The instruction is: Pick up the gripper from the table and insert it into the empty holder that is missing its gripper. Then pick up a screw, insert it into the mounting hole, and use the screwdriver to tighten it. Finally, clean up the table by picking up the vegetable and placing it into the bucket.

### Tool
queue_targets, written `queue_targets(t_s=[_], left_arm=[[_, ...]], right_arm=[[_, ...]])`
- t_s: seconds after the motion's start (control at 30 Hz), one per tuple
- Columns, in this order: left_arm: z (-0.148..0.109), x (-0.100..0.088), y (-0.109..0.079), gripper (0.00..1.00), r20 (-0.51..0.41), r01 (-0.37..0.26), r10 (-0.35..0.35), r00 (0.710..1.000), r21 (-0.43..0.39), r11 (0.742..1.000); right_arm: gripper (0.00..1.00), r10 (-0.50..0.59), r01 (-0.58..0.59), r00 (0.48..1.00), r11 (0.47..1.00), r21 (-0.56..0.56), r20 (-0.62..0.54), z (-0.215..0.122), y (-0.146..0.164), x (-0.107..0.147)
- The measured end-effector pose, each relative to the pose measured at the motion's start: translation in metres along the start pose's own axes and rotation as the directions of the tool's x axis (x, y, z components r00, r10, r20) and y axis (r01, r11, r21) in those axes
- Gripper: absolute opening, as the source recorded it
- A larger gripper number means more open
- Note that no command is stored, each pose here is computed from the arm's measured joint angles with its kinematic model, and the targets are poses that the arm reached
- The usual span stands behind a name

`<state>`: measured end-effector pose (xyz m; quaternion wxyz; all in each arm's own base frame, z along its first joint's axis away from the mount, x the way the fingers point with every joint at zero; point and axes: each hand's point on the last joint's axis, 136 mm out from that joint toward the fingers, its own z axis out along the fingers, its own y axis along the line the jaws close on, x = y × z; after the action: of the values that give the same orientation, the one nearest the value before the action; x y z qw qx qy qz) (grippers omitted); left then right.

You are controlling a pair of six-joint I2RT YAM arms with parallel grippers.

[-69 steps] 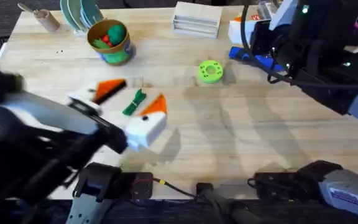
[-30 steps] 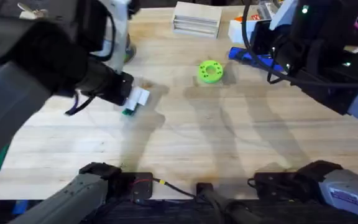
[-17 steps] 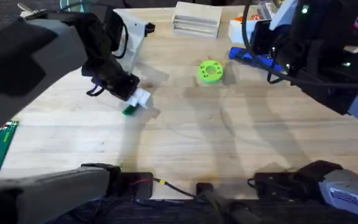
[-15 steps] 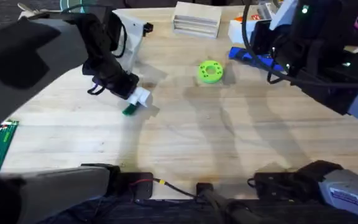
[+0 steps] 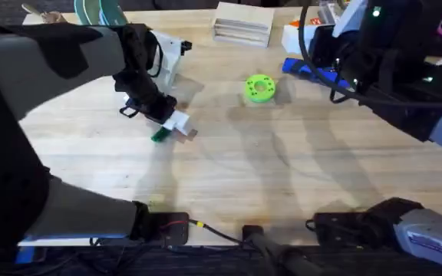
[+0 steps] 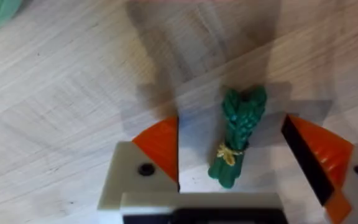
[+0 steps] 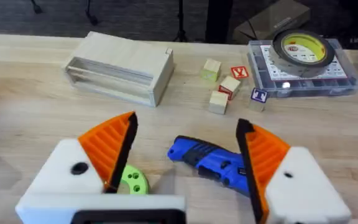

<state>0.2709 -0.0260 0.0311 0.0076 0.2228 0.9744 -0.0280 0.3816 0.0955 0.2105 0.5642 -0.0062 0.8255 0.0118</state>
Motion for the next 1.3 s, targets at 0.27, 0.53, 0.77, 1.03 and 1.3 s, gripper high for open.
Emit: queue_targets(t_s=[0.27, 0.53, 0.77, 1.03, 1.3], left_arm=[[0.000, 0.003, -0.001, 0.834, -0.012, -0.001, 0.001, 1.000, 0.005, 1.000], [0.000, 0.004, -0.003, 0.414, -0.016, -0.002, 0.002, 1.000, 0.018, 1.000], [0.000, 0.003, -0.005, 0.015, -0.013, -0.004, 0.004, 1.000, 0.029, 1.000], [0.000, 0.003, -0.006, 0.011, -0.008, -0.004, 0.004, 1.000, 0.031, 0.999], [-0.042, -0.009, -0.004, 0.009, 0.149, -0.014, 0.019, 0.989, -0.032, 0.999]], right_arm=[[0.994, -0.005, 0.005, 1.000, 1.000, 0.002, -0.015, 0.000, -0.001, 0.004], [0.994, -0.010, 0.010, 1.000, 1.000, 0.004, -0.028, 0.000, -0.001, 0.007], [0.993, -0.010, 0.010, 1.000, 1.000, 0.004, -0.028, 0.000, -0.001, 0.007], [0.994, -0.010, 0.010, 1.000, 1.000, 0.004, -0.028, 0.000, -0.001, 0.007], [0.994, -0.010, 0.010, 1.000, 1.000, 0.004, -0.028, 0.000, -0.001, 0.007]])
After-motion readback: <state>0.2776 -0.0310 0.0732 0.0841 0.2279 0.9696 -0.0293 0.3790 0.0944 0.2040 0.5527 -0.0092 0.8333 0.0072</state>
